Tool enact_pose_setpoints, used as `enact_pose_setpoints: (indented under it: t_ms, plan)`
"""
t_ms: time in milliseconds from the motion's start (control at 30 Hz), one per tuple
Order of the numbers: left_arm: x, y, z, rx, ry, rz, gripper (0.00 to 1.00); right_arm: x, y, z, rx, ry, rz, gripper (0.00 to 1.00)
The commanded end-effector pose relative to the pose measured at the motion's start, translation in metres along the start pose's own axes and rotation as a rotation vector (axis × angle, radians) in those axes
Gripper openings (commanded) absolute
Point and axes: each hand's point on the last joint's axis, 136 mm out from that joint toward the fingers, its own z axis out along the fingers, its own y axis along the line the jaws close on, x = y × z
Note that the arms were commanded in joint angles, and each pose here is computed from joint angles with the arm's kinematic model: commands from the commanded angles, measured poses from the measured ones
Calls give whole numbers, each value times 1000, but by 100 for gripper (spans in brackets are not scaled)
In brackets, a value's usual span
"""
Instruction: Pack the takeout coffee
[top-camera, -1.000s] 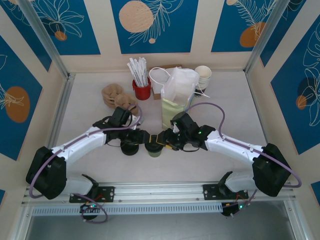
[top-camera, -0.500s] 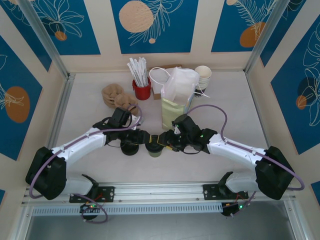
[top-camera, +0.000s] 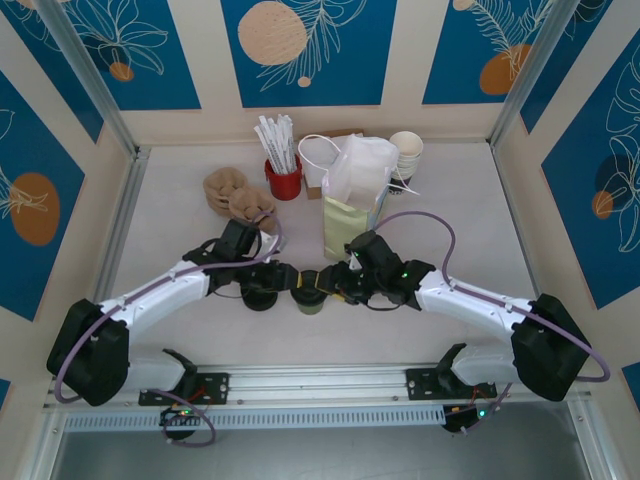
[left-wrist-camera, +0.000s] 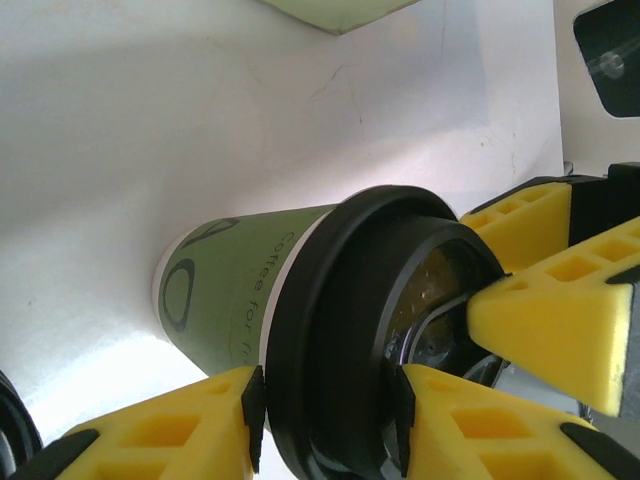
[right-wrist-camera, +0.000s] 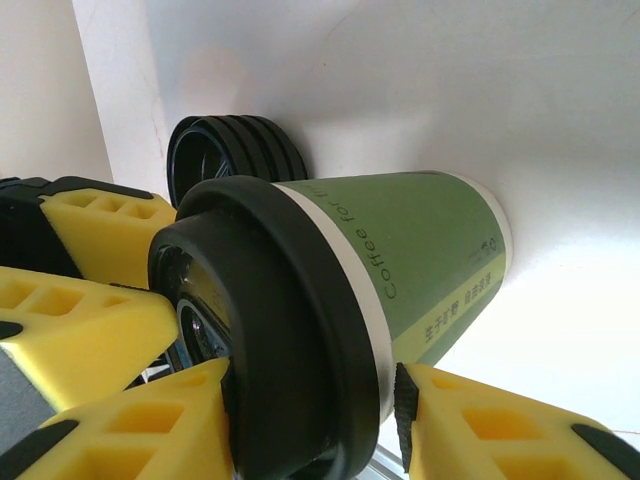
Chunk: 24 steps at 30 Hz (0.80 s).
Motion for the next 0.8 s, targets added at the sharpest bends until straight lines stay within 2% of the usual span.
enact_pose_setpoints:
  t_ms: [0, 367, 767]
  plan:
    - [26, 22, 4, -74, 68, -55, 39, 19, -78, 4, 266, 28, 90, 45]
    - [31, 29, 6, -86, 74, -66, 38, 17, -73, 3, 258, 24, 79, 45]
    - [17, 12, -2, -59, 36, -44, 38, 10, -51, 0, 216, 18, 59, 46]
